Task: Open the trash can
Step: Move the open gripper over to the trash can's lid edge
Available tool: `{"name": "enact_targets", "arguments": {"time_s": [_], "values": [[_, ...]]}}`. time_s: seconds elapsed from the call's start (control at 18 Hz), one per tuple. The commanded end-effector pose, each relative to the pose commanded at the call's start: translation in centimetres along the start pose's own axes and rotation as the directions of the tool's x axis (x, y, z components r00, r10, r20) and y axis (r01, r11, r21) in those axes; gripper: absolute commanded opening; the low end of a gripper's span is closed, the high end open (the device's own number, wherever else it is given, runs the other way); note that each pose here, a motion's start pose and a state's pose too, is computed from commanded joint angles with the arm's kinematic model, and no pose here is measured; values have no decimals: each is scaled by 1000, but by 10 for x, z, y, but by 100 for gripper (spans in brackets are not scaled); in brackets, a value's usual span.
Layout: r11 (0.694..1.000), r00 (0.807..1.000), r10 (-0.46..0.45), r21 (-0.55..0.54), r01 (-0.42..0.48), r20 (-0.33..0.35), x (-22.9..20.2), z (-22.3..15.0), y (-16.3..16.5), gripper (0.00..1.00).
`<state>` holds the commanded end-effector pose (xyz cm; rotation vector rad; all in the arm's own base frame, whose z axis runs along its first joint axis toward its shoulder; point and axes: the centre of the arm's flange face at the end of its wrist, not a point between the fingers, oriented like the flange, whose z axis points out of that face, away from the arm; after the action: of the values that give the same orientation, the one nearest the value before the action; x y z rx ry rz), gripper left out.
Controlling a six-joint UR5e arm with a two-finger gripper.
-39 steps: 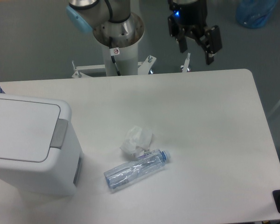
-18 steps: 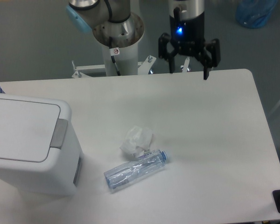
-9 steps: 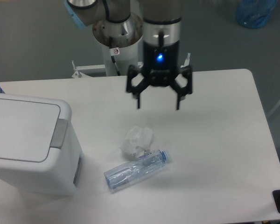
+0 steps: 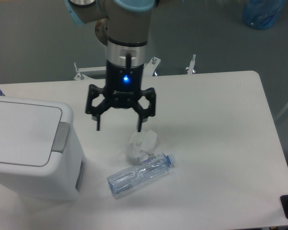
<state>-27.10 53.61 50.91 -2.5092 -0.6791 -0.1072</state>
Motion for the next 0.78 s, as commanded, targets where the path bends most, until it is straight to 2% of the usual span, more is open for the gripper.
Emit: {"name": "enact_targets", "arguments": {"time_s": [0.39, 0.78], "values": [[999, 999, 34, -29, -34, -27, 26, 19, 3, 100], [998, 999, 42, -34, -43, -35, 31, 27, 3, 100]]}}
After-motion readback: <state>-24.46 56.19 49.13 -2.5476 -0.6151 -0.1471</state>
